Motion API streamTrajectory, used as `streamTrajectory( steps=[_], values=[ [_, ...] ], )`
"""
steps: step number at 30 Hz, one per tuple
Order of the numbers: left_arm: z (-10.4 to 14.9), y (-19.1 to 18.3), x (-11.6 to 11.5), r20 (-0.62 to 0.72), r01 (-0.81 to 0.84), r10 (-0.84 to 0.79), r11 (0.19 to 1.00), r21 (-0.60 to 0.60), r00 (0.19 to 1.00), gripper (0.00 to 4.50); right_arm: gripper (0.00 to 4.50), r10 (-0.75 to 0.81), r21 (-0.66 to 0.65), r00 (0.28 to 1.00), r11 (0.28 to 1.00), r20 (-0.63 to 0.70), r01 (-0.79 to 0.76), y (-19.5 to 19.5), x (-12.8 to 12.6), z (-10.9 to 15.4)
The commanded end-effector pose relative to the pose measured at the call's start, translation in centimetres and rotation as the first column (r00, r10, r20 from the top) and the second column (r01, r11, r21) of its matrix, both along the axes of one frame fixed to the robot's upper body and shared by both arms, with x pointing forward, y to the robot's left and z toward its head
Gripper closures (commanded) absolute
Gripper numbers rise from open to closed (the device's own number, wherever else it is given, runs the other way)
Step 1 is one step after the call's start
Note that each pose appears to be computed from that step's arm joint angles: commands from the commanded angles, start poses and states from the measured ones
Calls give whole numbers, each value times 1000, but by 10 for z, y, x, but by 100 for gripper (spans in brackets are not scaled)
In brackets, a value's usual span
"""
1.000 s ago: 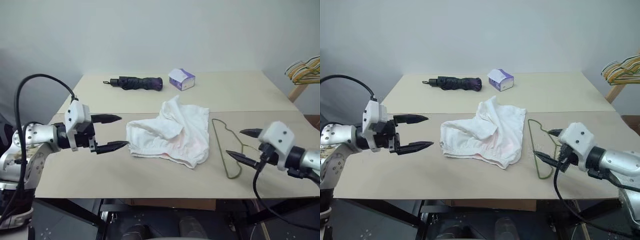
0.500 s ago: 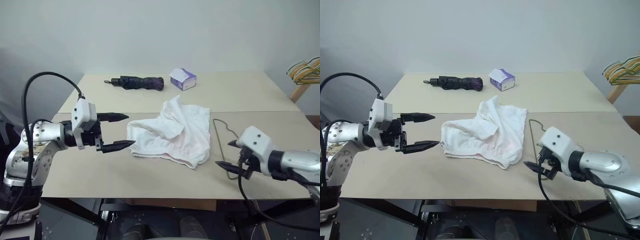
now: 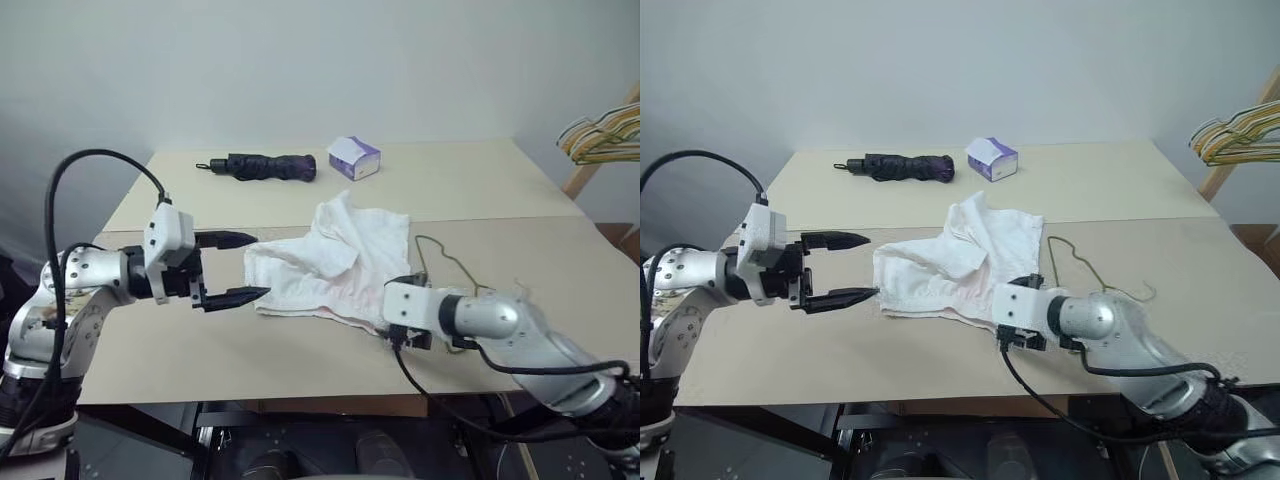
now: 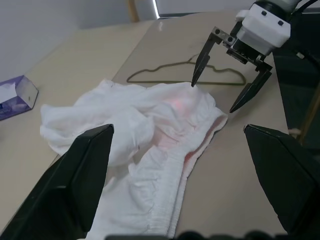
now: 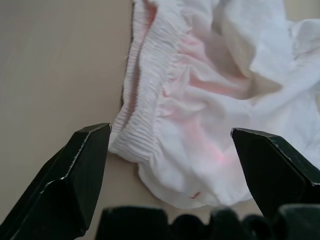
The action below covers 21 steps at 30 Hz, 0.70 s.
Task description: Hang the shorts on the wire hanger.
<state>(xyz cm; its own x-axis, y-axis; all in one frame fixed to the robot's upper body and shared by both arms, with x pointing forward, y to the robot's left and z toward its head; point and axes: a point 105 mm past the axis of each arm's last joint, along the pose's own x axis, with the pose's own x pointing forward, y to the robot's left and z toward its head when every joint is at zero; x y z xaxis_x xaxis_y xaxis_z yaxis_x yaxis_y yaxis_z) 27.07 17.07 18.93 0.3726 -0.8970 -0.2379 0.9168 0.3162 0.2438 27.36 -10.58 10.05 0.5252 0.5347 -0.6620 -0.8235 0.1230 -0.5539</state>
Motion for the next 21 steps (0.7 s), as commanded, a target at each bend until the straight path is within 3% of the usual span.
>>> streamTrajectory(
  steps=[1,3,6,17,21],
  values=[
    [3,10,-2,25,-34,33,999,25,999,0,3,54,-47,998,998,26,-53,7,1,-2],
    [0,14,-4,10,-48,48,999,25,999,0,3,66,-102,998,993,20,-64,6,3,-13],
    [-1,18,-4,8,-64,64,998,28,998,0,67,53,-131,998,990,36,-48,6,13,-21],
    [1,17,-5,18,-73,72,997,21,997,0,440,94,-160,992,984,89,-79,8,25,-17],
    [1,12,-7,14,-59,58,998,12,998,0,446,156,-143,981,980,112,-139,6,26,1]
  ],
)
